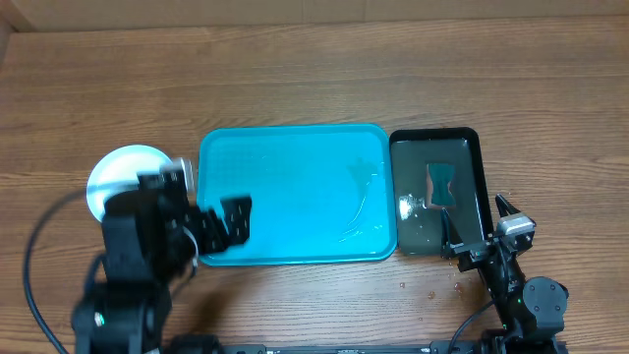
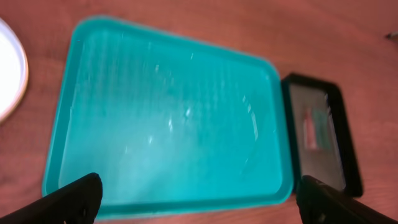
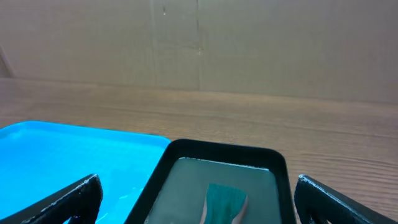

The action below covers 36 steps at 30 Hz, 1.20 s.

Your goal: Clean dirty plates on tray and stack at the side

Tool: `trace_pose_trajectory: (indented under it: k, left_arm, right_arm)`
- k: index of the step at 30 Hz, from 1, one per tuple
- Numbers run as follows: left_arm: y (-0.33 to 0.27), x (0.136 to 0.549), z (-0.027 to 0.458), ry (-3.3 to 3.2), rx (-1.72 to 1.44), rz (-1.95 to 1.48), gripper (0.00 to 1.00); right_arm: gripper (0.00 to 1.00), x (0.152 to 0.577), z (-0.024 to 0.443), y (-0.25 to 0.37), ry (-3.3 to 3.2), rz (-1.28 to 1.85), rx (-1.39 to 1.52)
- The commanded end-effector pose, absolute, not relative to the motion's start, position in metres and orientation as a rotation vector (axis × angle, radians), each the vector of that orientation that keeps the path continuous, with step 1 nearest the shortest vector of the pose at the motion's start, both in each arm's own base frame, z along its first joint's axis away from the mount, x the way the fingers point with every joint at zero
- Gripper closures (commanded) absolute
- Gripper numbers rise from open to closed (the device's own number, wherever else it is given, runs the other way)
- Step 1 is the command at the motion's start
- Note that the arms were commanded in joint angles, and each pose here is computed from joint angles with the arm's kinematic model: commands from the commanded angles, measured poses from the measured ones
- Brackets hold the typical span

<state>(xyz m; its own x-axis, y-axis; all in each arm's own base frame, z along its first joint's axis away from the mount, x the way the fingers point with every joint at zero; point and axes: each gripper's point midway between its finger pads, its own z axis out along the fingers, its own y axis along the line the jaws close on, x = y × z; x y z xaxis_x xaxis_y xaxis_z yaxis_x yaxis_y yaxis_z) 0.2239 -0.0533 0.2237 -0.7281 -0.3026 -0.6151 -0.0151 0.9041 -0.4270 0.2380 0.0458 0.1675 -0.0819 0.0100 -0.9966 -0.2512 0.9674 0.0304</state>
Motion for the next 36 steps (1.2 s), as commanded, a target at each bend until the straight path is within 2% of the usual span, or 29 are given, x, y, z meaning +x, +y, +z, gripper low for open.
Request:
trace_pose_trajectory:
  k: [1, 8, 18, 22, 36]
  left_arm:
    - [-0.054, 0.204, 0.199, 2.331, -0.197, -0.517, 0.00]
    - [-0.049, 0.201, 0.189, 2.070, -0.143, -0.487, 0.00]
    - [-0.041, 0.216, 0.289, 1.383, -0.007, -0.429, 0.00]
    - [-0.034, 0.212, 0.307, 1.236, -0.012, -0.393, 0.00]
    - [-0.024, 0.236, 0.239, 1.317, -0.079, -0.359, 0.00]
  right_arm:
    - [0.00, 0.238, 0.170, 0.044, 1.627, 0.207, -0.187]
    - [0.00, 0.238, 0.170, 0.044, 1.627, 0.207, -0.187]
    - [0.00, 0.238, 0.171, 0.044, 1.627, 0.206, -0.187]
    - [0.00, 0.238, 0.170, 0.044, 1.627, 0.207, -0.187]
    - [0.00, 0.238, 0.170, 0.044, 1.627, 0.207, -0.187]
